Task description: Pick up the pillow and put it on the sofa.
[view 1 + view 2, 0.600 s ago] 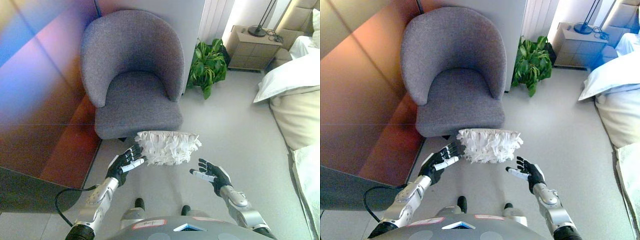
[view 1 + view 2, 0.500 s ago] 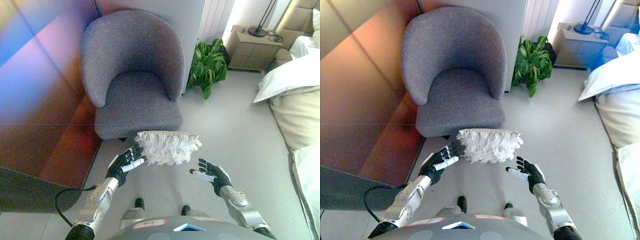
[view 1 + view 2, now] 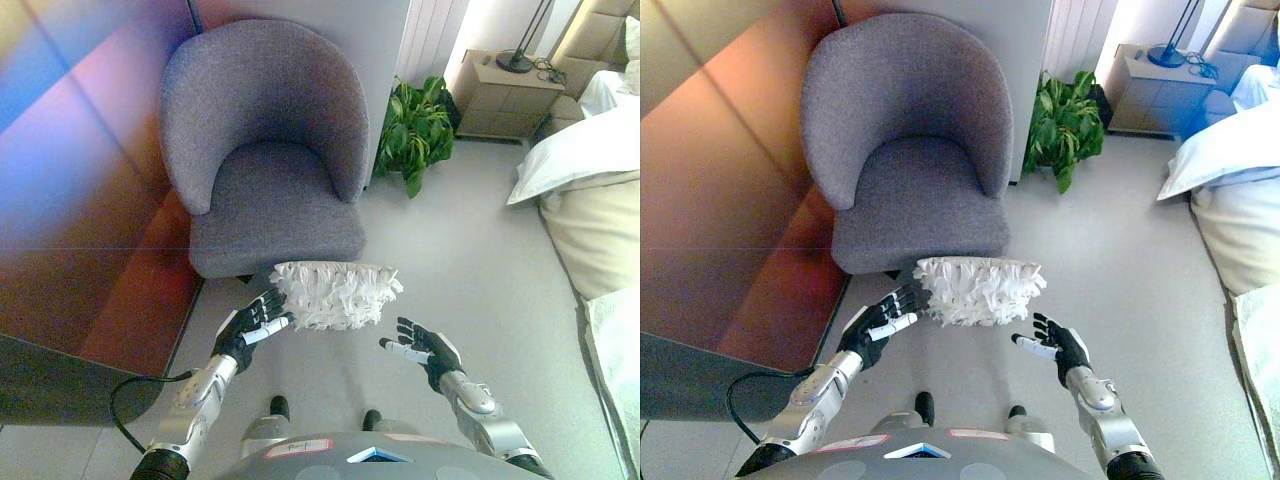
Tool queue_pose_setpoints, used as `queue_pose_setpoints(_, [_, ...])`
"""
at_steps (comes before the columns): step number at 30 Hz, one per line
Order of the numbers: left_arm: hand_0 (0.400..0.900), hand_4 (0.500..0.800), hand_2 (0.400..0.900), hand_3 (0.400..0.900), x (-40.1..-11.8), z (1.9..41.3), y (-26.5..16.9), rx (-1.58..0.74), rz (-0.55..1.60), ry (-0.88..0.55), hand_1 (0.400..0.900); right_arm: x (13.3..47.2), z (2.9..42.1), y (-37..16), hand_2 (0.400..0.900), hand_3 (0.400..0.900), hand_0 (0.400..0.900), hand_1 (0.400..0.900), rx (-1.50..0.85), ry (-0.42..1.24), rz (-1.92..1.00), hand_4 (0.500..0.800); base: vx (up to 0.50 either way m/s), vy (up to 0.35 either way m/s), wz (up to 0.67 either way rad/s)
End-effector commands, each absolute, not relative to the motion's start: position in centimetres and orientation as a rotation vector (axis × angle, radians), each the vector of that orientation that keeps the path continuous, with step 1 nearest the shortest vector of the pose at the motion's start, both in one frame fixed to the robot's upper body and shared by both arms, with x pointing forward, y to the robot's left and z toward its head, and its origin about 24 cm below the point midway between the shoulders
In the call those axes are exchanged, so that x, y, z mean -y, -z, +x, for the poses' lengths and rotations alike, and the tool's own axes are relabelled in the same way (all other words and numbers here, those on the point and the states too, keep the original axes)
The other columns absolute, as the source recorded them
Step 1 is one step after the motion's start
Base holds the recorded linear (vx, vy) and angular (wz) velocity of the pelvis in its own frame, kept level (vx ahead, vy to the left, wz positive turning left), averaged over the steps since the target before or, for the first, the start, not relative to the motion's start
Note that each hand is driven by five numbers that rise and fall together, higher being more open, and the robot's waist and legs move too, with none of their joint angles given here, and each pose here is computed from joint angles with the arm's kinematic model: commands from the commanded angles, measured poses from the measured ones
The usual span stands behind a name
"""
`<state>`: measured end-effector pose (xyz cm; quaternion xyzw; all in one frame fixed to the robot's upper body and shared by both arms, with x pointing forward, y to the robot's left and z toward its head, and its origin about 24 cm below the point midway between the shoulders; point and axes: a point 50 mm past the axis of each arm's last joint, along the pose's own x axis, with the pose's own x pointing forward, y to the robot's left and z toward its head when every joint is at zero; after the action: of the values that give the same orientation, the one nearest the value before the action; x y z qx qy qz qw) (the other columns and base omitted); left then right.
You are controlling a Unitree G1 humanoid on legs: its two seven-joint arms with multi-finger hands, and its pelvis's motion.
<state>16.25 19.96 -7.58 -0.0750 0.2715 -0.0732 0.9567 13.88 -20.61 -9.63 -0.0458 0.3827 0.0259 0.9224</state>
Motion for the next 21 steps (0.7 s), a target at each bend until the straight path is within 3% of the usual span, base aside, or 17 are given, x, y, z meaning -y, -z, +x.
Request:
queue_pose_setpoints(1, [0.9, 0.8, 0.9, 0.9, -20.04, 19.79, 4.1, -0.341, -0.097, 0.213, 0.9, 20.1, 17.84, 6.15, 0.9, 0.9, 0.9, 0.9, -0.547, -0.089, -0.116, 0.8, 0.0, 0.0, 0.0])
queue_pose_setpoints(21, [0.9, 0.8, 0.9, 0.9, -20.23, 19.07, 4.07, -0.325, -0.107, 0.228, 0.9, 20.31, 17.2, 6.23, 0.9, 0.9, 0.9, 0.9, -0.552, -0.095, -0.118, 0.8, 0.019, -0.044, -0.01])
